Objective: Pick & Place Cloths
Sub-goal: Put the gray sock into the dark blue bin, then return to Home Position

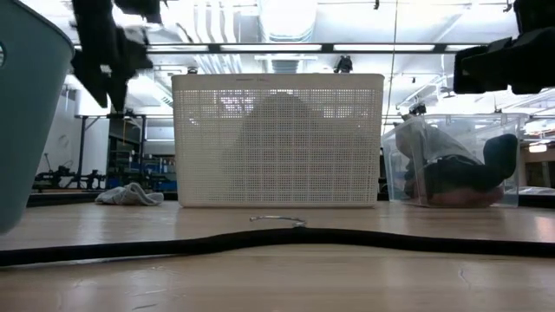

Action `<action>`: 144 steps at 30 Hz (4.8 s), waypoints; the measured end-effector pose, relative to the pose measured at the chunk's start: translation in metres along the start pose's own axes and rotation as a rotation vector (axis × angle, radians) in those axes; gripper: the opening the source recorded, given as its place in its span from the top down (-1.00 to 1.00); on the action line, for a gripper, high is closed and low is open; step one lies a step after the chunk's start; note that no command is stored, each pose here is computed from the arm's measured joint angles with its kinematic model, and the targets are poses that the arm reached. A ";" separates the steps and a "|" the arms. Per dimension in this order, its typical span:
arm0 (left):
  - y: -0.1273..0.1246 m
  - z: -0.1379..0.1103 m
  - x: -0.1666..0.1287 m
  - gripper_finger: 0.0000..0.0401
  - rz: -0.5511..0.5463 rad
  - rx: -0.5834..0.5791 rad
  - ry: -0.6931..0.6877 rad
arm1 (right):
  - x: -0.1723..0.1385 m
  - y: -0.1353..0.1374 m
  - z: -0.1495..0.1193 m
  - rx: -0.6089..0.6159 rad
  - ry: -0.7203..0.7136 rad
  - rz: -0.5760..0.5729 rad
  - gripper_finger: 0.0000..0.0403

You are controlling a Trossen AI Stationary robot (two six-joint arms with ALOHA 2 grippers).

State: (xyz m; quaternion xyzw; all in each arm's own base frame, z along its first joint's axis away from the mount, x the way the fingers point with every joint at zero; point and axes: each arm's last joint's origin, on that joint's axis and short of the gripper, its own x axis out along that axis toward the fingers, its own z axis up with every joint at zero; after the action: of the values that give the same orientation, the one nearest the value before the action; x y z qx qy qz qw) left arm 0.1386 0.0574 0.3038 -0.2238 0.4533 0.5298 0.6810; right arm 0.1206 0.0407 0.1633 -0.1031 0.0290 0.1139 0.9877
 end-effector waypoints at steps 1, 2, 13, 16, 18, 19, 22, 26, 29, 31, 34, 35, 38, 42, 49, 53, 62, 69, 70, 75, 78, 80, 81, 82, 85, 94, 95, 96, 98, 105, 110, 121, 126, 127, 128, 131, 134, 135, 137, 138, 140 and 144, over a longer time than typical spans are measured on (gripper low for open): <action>0.001 0.005 0.011 -0.01 0.010 -0.030 0.017 | 0.000 0.000 0.000 -0.019 -0.002 -0.001 0.96; 0.003 0.009 0.021 -0.01 0.008 -0.077 0.034 | 0.000 0.000 0.000 -0.034 -0.002 -0.001 0.96; 0.040 0.036 0.108 -0.01 -0.071 -0.372 0.111 | 0.000 -0.001 -0.001 -0.026 0.021 -0.046 0.96; 0.042 0.034 0.124 -0.01 -0.056 -0.387 0.120 | 0.000 -0.001 -0.001 -0.026 0.021 -0.046 0.96; 0.040 0.032 0.136 -0.01 -0.053 -0.373 0.138 | 0.000 -0.001 -0.001 -0.023 0.022 -0.046 0.96; 0.038 0.031 0.141 -0.01 -0.052 -0.371 0.144 | 0.000 -0.001 -0.001 -0.023 0.022 -0.046 0.96; 0.034 0.030 0.156 -0.01 -0.064 -0.363 0.150 | 0.000 -0.001 -0.002 -0.023 0.023 -0.046 0.96; 0.029 0.028 0.173 -0.01 -0.066 -0.316 0.188 | 0.000 -0.001 -0.002 -0.023 0.026 -0.045 0.96; 0.026 0.023 0.184 0.04 -0.052 -0.278 0.239 | 0.000 -0.001 -0.002 -0.024 0.028 -0.045 0.96; 0.024 0.020 0.191 0.13 -0.045 -0.260 0.280 | 0.000 -0.001 -0.002 -0.024 0.030 -0.044 0.96; 0.018 0.022 0.195 0.33 -0.050 -0.209 0.281 | 0.000 -0.001 -0.003 -0.025 0.033 -0.044 0.96; 0.017 0.022 0.195 0.43 -0.051 -0.205 0.282 | 0.000 -0.001 -0.003 -0.025 0.037 -0.043 0.96; 0.018 0.024 0.195 0.78 -0.052 -0.206 0.279 | 0.000 -0.001 -0.004 -0.027 0.048 -0.041 0.96; 0.021 0.025 0.183 0.93 -0.070 -0.208 0.262 | 0.000 -0.001 -0.004 -0.028 0.052 -0.041 0.96; 0.034 0.026 0.129 0.97 -0.085 -0.213 0.213 | 0.000 0.000 -0.007 -0.021 0.075 -0.037 0.96; 0.043 0.020 0.089 0.97 -0.130 -0.260 0.140 | 0.000 0.000 -0.007 -0.020 0.075 -0.037 0.96; 0.053 -0.015 -0.005 0.97 -0.471 -0.205 0.018 | 0.000 0.000 -0.007 -0.013 0.075 -0.037 0.96; 0.057 -0.040 -0.043 0.97 -0.743 -0.162 -0.041 | 0.000 0.000 -0.007 0.018 0.075 -0.038 0.96; 0.056 -0.041 -0.045 0.97 -0.783 -0.153 -0.043 | 0.000 0.000 -0.007 0.034 0.076 -0.039 0.96; 0.035 -0.040 -0.055 0.96 -0.990 -0.085 -0.092 | 0.000 0.000 -0.008 0.112 0.087 -0.039 0.96; 0.012 -0.041 -0.060 0.97 -1.085 0.004 -0.107 | 0.000 0.000 -0.009 0.131 0.093 -0.038 0.96; -0.003 -0.047 -0.060 0.98 -1.085 0.067 -0.075 | 0.000 0.000 -0.009 0.141 0.096 -0.038 0.96; -0.011 -0.050 -0.060 0.98 -1.077 0.085 -0.049 | 0.000 0.000 -0.009 0.148 0.098 -0.038 0.96; -0.018 -0.054 -0.061 0.98 -1.070 0.097 -0.016 | 0.000 0.000 -0.009 0.159 0.100 -0.038 0.96; -0.038 -0.070 -0.063 0.98 -1.042 0.115 0.075 | 0.000 0.000 -0.010 0.195 0.104 -0.039 0.96; -0.083 -0.139 -0.090 0.98 -1.039 0.124 0.260 | 0.000 0.000 -0.010 0.190 0.106 -0.038 0.96; -0.086 -0.147 -0.093 0.98 -1.029 0.126 0.270 | 0.000 0.000 -0.010 0.188 0.105 -0.039 0.96; -0.088 -0.156 -0.095 0.98 -1.014 0.131 0.274 | 0.000 0.000 -0.010 0.183 0.106 -0.040 0.96; -0.092 -0.170 -0.103 0.98 -1.009 0.123 0.279 | 0.000 0.000 -0.010 0.173 0.106 -0.040 0.96; -0.116 -0.221 -0.096 0.97 -0.869 0.154 0.348 | 0.000 0.000 -0.010 0.173 0.105 -0.040 0.96; -0.132 -0.237 -0.081 0.82 -0.784 0.168 0.322 | 0.000 0.000 -0.010 0.194 0.104 -0.041 0.96; -0.112 -0.211 -0.096 0.07 -0.876 0.157 0.307 | 0.000 0.000 -0.010 0.199 0.105 -0.041 0.96; -0.095 -0.180 -0.105 0.02 -0.963 0.141 0.012 | -0.001 0.001 -0.012 0.196 0.108 -0.041 0.96; -0.092 -0.173 -0.106 0.03 -0.970 0.132 -0.088 | -0.001 0.001 -0.012 0.196 0.108 -0.041 0.96; -0.089 -0.166 -0.107 0.06 -0.967 0.139 -0.194 | -0.001 0.001 -0.012 0.197 0.108 -0.042 0.96; -0.084 -0.148 -0.109 0.20 -0.923 0.241 -0.423 | 0.000 0.001 -0.011 0.203 0.101 -0.043 0.96; -0.085 -0.135 -0.106 0.48 -0.874 0.371 -0.544 | 0.000 0.000 -0.010 0.206 0.086 -0.045 0.96; -0.086 -0.131 -0.103 0.59 -0.866 0.388 -0.573 | 0.000 0.000 -0.009 0.208 0.075 -0.046 0.96; -0.089 -0.125 -0.097 0.84 -0.865 0.394 -0.625 | 0.000 0.000 -0.007 0.220 0.053 -0.048 0.96; -0.091 -0.123 -0.091 0.92 -0.867 0.396 -0.646 | 0.000 0.000 -0.006 0.227 0.045 -0.049 0.96; -0.097 -0.121 -0.078 0.95 -0.898 0.426 -0.665 | 0.000 -0.001 -0.005 0.231 0.038 -0.050 0.96; -0.103 -0.118 -0.048 0.98 -1.038 0.531 -0.678 | 0.000 -0.001 -0.005 0.217 0.037 -0.050 0.96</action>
State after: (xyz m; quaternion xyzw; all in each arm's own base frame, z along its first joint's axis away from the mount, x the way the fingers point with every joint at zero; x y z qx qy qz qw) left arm 0.1881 -0.0951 0.2689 -0.0588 0.1630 0.0453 0.9838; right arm 0.1205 0.0389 0.1586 0.0015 0.0566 0.0835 0.9949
